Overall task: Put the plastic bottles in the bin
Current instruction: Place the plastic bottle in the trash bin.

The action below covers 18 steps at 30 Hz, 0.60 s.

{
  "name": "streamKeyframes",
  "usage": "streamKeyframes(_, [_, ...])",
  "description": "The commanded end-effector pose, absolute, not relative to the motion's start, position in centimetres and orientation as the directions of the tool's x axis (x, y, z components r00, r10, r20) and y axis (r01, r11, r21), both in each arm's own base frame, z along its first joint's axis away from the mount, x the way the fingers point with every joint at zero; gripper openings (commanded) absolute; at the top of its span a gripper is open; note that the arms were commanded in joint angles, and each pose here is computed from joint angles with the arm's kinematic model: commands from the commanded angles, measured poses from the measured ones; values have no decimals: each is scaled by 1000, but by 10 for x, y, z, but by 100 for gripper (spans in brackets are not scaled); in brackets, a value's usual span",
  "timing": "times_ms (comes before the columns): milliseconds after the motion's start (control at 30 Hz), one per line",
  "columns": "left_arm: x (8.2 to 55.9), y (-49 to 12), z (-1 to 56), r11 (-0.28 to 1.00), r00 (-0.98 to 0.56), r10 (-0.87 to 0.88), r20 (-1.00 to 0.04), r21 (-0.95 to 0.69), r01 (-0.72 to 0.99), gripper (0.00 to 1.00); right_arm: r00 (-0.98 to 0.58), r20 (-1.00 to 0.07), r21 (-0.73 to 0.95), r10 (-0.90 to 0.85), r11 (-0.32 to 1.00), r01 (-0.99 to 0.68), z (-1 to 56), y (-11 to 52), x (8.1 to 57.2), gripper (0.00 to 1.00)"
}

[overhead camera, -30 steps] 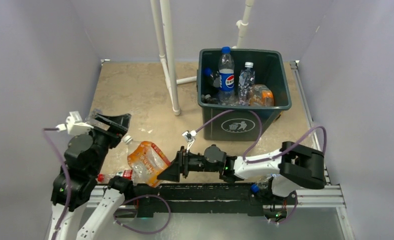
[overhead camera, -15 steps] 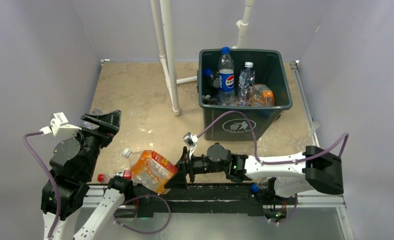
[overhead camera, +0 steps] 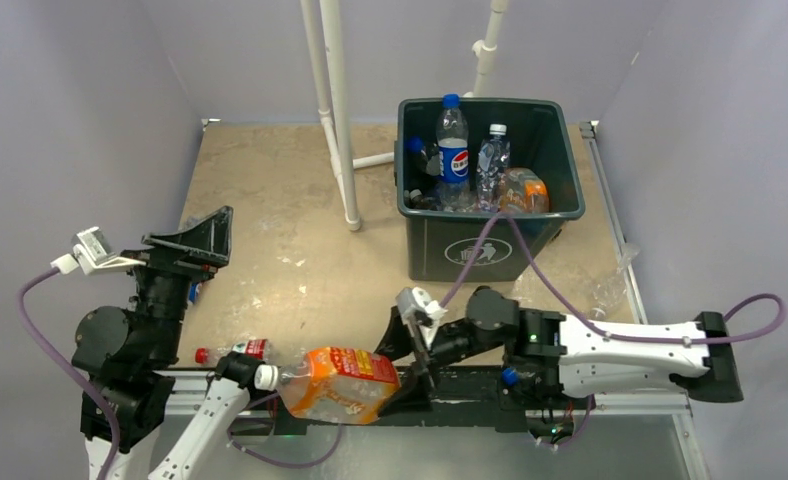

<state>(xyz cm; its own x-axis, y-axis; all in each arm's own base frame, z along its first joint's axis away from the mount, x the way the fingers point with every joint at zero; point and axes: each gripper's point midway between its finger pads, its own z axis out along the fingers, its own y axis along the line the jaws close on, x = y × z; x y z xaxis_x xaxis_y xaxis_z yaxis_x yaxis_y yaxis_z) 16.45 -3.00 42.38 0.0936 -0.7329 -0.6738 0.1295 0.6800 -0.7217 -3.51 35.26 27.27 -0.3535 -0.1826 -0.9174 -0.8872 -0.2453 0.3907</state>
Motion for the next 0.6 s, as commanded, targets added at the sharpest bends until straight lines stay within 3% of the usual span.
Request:
streamKeyframes(0, [155, -47, 486, 706, 208, -698, -685, -608, 364, 86, -251, -968, 233, 24, -288, -929, 352, 334, -31, 0])
streamKeyframes(100, [145, -58, 517, 701, 251, -687, -682, -532, 475, 87, -255, -952, 214, 172, -224, -951, 398, 324, -17, 0])
streamKeyframes(233, [142, -86, 551, 662, 243, -673, -699, -422, 619, 87, -262, -893, 273, 367, -20, -962, 453, 303, 24, 0])
streamKeyframes(367, [135, -116, 580, 588, 224, -653, -723, -298, 752, 87, -230, -866, 320, 444, 138, -937, 472, 286, 55, 0])
streamKeyframes(567, [110, -164, 611, 332, 159, -639, -753, -84, 940, 86, -202, -861, 302, 467, 150, -941, 483, 269, 55, 0])
